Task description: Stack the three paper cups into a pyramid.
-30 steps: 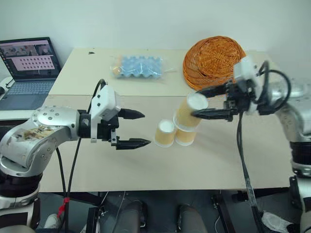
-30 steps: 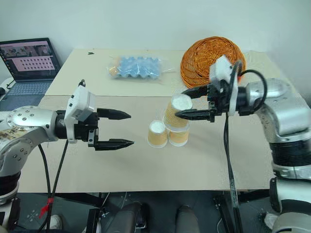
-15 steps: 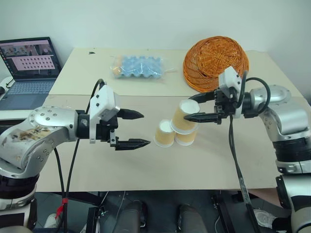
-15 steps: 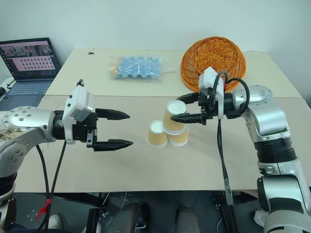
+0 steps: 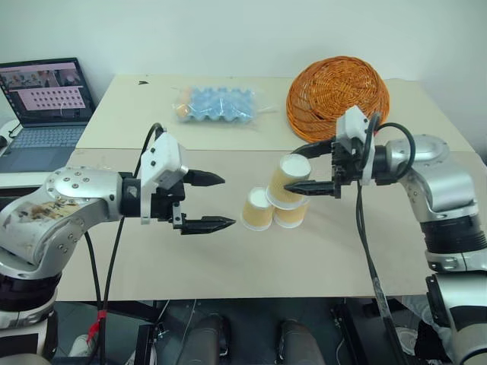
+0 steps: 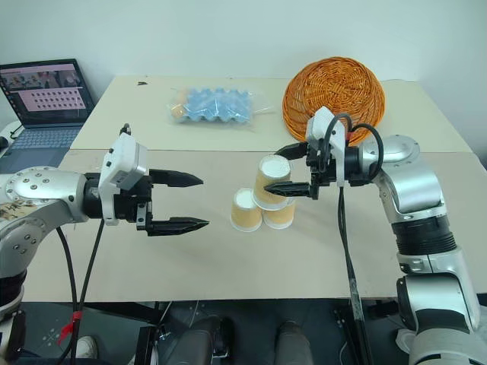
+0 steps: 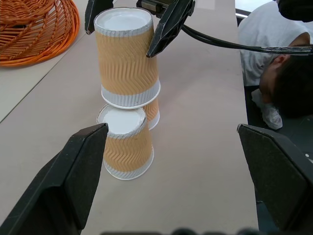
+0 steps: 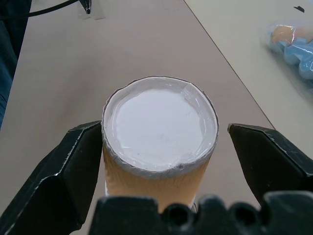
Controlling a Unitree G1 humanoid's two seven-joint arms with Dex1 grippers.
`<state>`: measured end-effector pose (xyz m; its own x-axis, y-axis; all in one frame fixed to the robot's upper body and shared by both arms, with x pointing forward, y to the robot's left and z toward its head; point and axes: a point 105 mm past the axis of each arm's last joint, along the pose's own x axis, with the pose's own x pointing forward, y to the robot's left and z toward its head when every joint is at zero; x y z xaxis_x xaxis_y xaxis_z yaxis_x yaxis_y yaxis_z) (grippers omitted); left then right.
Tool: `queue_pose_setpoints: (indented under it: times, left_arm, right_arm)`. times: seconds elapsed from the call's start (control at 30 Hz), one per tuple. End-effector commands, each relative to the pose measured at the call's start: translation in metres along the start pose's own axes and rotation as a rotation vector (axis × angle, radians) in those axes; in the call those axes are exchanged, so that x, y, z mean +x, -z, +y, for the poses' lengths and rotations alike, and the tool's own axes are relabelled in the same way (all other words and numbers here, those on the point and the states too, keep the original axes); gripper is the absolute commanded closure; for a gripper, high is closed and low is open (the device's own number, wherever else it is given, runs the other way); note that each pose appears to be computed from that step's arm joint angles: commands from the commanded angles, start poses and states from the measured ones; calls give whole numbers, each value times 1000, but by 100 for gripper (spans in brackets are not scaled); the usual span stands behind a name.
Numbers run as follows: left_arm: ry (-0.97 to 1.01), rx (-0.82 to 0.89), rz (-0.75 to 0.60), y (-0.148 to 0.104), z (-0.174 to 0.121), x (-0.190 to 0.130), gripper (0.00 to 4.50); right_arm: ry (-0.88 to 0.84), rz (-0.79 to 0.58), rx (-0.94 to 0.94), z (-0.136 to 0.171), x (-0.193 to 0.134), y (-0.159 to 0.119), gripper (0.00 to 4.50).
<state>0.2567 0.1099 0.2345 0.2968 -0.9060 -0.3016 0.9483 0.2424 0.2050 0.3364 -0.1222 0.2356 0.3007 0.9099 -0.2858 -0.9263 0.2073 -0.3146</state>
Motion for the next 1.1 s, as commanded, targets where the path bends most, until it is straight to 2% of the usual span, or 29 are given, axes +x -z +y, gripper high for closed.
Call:
queue_pose_setpoints:
  times: [0.03,0.6,0.87,0.97,1.1]
  left_arm:
    - [-11,45,-8,-9,2,-2,0]
    - [-2,41,-18,-10,5,1,0]
    - [3,42,-22,-10,5,3,0]
    - [-4,38,-28,-10,5,3,0]
    - [-71,1,-53,-7,11,-1,0]
  right_arm:
    - [21,-13,-73,-3,-7,-15,2]
    - [16,16,-53,6,-24,-17,2]
    - [97,44,-33,-5,-43,-8,2]
    - [184,81,-28,-17,-66,-2,2]
    - [329,174,0,-25,-117,14,2]
